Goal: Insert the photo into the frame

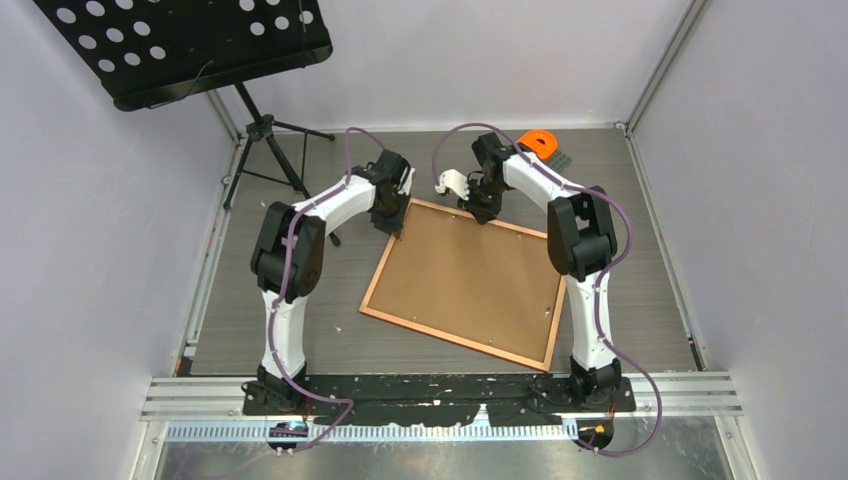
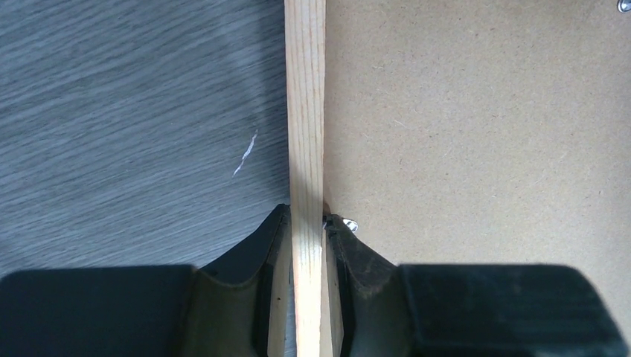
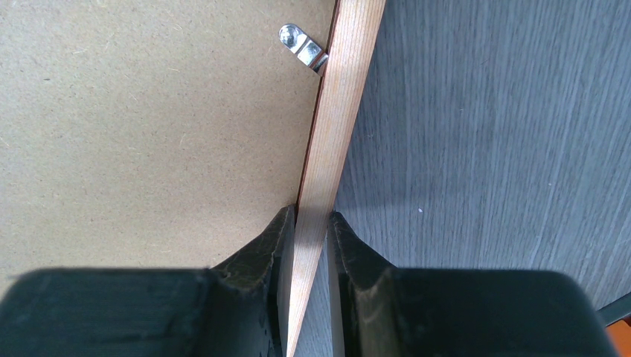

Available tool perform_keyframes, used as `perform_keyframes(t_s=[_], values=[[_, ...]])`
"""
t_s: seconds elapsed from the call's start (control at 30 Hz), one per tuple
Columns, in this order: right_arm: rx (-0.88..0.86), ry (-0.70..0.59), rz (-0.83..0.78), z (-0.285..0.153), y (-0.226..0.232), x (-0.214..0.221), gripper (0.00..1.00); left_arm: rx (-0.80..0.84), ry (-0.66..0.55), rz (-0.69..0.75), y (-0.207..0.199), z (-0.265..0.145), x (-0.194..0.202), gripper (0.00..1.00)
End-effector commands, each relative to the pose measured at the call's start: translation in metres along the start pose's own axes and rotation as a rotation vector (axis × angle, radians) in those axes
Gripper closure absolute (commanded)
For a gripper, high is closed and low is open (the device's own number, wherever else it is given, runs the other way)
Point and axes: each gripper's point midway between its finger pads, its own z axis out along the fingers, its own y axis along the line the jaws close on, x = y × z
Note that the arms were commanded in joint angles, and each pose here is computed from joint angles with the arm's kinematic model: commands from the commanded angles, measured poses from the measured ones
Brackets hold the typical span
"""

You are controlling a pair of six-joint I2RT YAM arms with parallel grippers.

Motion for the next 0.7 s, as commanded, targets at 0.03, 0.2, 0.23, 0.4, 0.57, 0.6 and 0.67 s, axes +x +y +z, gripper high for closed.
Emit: perform_keyframes(t_s=[0.03, 0.2, 0.23, 0.4, 0.57, 0.6, 0.67], values=[[-0.049, 0.024, 0.002, 0.011, 0.015, 0.006, 0.94, 0.023, -0.048, -0.020, -0.003, -0.020, -0.010, 0.72], [-0.043, 0.025, 0.009, 0.012, 0.014, 0.006, 0.94, 0.031, -0.059, -0.028, -0.005, -0.028, -0.014, 0.52], [-0.040, 0.024, 0.014, 0.012, 0.014, 0.006, 0.94, 0.035, -0.061, -0.031, -0.004, -0.029, -0.014, 0.49], [-0.024, 0.010, 0.029, 0.010, 0.010, 0.001, 0.94, 0.051, -0.059, -0.039, -0.001, -0.038, -0.012, 0.44], [-0.010, -0.010, 0.045, 0.008, 0.005, -0.006, 0.94, 0.081, -0.033, -0.038, 0.005, -0.039, 0.003, 0.49], [-0.006, -0.015, 0.048, 0.007, 0.003, -0.008, 0.94, 0.093, -0.023, -0.036, 0.005, -0.038, 0.007, 0.50], [-0.004, -0.027, 0.056, 0.006, 0.001, -0.012, 0.94, 0.117, -0.002, -0.034, 0.007, -0.037, 0.014, 0.54]])
